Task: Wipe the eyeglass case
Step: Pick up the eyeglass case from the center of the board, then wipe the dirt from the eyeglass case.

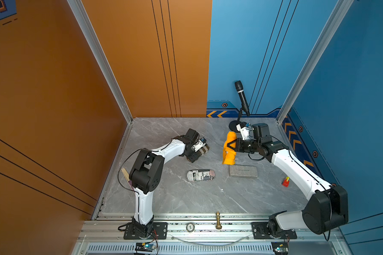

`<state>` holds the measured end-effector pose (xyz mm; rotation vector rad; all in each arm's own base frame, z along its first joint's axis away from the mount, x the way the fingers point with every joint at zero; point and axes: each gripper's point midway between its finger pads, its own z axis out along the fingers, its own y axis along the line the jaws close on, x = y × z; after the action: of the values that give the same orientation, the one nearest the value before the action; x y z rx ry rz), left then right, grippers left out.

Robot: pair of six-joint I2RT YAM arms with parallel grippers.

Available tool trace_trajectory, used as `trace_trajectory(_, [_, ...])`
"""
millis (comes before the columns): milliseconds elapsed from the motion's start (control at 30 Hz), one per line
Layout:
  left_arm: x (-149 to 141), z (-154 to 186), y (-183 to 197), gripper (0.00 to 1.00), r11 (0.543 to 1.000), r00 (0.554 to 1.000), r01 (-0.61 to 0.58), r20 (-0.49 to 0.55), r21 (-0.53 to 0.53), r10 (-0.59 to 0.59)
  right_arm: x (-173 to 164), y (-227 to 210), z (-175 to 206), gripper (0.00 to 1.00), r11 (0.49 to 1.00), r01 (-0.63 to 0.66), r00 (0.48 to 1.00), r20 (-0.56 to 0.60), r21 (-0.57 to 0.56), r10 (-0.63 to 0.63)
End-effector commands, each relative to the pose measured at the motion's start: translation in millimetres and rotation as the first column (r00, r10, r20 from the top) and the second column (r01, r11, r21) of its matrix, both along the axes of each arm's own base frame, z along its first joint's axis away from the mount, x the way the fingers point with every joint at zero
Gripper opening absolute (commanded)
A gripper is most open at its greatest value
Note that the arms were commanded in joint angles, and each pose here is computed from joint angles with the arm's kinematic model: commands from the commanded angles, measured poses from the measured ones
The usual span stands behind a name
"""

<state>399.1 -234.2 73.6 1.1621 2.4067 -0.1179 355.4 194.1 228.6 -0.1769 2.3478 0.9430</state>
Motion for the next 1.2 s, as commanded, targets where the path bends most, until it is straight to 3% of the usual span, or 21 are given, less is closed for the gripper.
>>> trace_trajectory(0, [-14.6,71.2,-45.0,0.37,0.977,0.982,0.126,0.165,-0.171,-0.097,-6.6,2.5,17.6,0.0,0.999,-0.023,0.999,0.029,-0.031,0.024])
trace_trajectory(200, [-61.5,114.3,-72.8,0.34,0.951,0.941,0.233,0.294,-0.202,-0.168,-19.5,30.3,25.1,0.0,0.993,-0.102,0.995,0.011,-0.066,0.103])
trace_trajectory(367, [-91.2,143.9,-83.5,0.33,0.927,0.912,0.267,0.38,-0.265,-0.154,-37.0,60.0,15.3,0.0,0.981,-0.185,0.982,-0.035,-0.059,0.184])
trace_trajectory(600, [-104.8,167.5,-82.4,0.31,0.904,0.844,0.258,0.535,-0.341,-0.039,-58.0,82.8,7.8,0.0,0.963,-0.242,0.962,-0.099,0.12,0.254])
trace_trajectory(667, [-110.8,174.3,-81.6,0.32,0.898,0.818,0.28,0.574,-0.34,-0.037,-61.5,75.1,10.3,0.0,0.96,-0.257,0.958,-0.103,0.114,0.268])
trace_trajectory(867, [-125.9,187.1,-74.3,0.32,0.879,0.801,0.315,0.597,-0.357,-0.045,-56.3,25.6,15.8,0.0,0.982,-0.186,0.976,-0.111,0.015,0.186])
trace_trajectory(1167, [-125.5,184.6,-77.0,0.32,0.877,0.802,0.322,0.594,-0.357,-0.053,-97.7,120.0,12.7,0.0,0.908,-0.374,0.905,-0.138,0.189,0.402])
